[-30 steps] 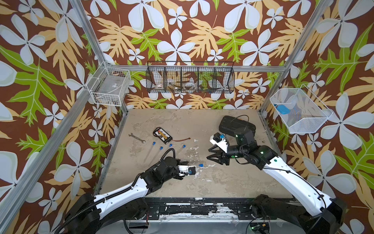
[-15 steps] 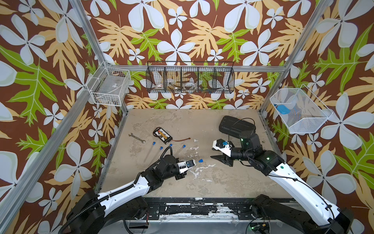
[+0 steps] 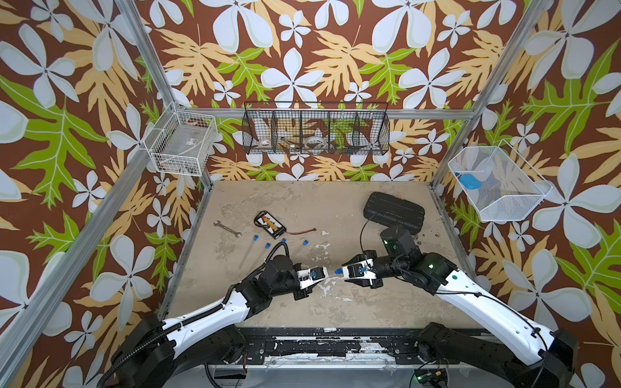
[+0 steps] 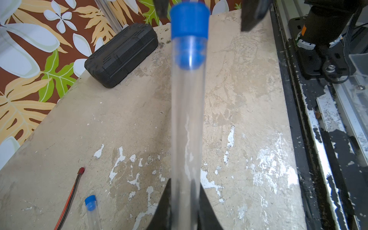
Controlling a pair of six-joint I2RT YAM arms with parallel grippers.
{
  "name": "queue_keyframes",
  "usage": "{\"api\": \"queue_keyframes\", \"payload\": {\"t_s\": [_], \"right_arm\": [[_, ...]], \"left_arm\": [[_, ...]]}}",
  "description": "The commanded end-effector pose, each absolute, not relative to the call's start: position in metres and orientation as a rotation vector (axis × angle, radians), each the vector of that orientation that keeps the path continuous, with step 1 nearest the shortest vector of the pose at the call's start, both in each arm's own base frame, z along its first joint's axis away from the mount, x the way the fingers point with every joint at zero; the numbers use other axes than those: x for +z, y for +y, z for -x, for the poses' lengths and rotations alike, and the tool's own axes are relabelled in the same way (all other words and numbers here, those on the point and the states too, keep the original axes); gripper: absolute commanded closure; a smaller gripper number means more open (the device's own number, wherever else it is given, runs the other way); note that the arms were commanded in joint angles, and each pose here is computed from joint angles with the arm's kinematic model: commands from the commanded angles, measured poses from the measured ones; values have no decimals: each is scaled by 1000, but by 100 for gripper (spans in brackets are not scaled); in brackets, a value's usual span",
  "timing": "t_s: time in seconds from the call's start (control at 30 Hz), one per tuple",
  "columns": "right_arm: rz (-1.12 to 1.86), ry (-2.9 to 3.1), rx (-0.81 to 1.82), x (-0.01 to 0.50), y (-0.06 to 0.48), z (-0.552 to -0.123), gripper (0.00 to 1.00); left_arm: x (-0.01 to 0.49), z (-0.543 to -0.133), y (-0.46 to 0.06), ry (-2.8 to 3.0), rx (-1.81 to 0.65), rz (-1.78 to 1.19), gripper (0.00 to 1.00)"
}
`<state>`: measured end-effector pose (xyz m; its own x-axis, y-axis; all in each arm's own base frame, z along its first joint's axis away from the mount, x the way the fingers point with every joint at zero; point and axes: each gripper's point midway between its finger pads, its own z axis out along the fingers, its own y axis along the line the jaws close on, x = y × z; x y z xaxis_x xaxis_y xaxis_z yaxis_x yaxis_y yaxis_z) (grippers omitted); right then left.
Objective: Insert stoppers into test tubes
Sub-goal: Insert the stopper into the test tube.
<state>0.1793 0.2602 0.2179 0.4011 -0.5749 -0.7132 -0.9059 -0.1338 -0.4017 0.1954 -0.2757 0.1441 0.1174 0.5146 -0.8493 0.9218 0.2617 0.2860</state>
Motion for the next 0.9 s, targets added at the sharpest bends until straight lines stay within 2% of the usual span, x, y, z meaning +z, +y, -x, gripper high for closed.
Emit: {"api": "queue_keyframes", "payload": {"t_s": [0.0,0.2,0.87], "right_arm": [[1856,1241,487,219,262,-178,56],[1870,1221,506,220,268,-178,59],[1870,1255,572,213,278,-176,83]], "left_arm": [[153,-194,-280,1495,-539,-1387,100],[152,-193,-281,1497,-545,-1392,100],[158,-195,-282,1472,-531,-1395,100]]}}
